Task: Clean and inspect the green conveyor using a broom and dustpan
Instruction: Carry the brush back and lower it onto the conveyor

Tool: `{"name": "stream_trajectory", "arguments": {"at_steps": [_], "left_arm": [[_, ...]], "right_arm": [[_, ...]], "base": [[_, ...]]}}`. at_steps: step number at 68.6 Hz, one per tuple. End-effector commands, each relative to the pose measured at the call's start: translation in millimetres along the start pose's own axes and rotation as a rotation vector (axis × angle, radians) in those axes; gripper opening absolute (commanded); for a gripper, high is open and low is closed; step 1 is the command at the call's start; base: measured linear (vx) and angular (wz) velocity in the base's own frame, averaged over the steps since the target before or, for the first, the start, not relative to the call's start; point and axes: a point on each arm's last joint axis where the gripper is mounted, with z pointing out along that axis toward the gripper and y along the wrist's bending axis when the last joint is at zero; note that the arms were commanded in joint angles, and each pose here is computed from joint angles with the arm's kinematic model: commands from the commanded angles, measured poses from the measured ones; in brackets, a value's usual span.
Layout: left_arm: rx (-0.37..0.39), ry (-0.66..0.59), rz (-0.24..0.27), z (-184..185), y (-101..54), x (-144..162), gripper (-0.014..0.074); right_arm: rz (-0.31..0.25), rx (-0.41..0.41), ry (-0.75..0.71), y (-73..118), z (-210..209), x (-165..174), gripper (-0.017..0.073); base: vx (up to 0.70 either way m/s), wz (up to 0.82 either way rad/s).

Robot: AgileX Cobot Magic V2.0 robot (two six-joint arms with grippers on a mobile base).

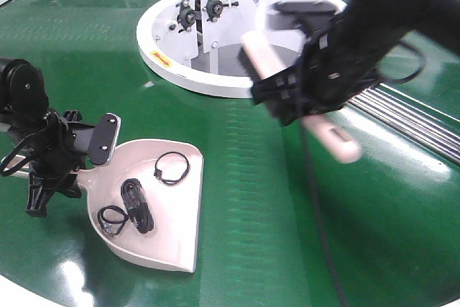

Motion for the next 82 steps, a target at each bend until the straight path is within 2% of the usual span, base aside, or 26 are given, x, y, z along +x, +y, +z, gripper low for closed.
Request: {"name": "stream_trajectory", "arguments": {"at_steps": [1, 16, 26, 34, 43, 63, 73, 82], "left_arm": [[-0.07, -0.023, 0.004, -19.9, 3.4, -5.2, -0.0007], [-0.07, -0.023, 0.004, -19.9, 3.4, -5.2, -0.0007], [-0.07, -0.023, 0.004, -19.9, 3.4, -5.2, -0.0007], [-0.07, -0.023, 0.004, -19.9, 3.4, -5.2, -0.0007], [-0.07, -0.023, 0.004, -19.9, 3.4, -5.2, -0.0007], [-0.07, -0.023, 0.004, -19.9, 3.4, -5.2, -0.0007], [-0.07, -0.023, 0.004, -19.9, 3.4, -5.2, -0.0007], [-0.07, -0.023, 0.004, -19.9, 3.4, -5.2, -0.0007]], "right_arm": [[-0.004, 0.021, -0.113, -21.6, -39.2, -1.0, -0.0002], [0.056, 0.063, -0.143, -65.9, -61.9, 4.9, -0.0002], [0.089, 0.074, -0.144, -84.1, -64.5, 12.4, -0.0002], [0.118, 0.089, -0.106, -97.0, -46.9, 30.1, -0.0002], [0.113, 0.092, -0.075, -99.9, -20.0, 54.7, -0.0002], [0.163, 0.076, 0.036, -105.3, 46.8, 99.5, -0.0002], [0.174, 0.083, 0.014, -107.1, 61.8, 109.4, -0.0002], [0.177, 0.079, 0.061, -108.2, 70.8, 113.7, -0.0002]], "base": [[0.0, 0.0], [0.0, 0.0], [0.0, 0.0], [0.0, 0.0], [0.0, 0.0], [0.0, 0.0], [0.0, 0.0], [0.0, 0.0]]}}
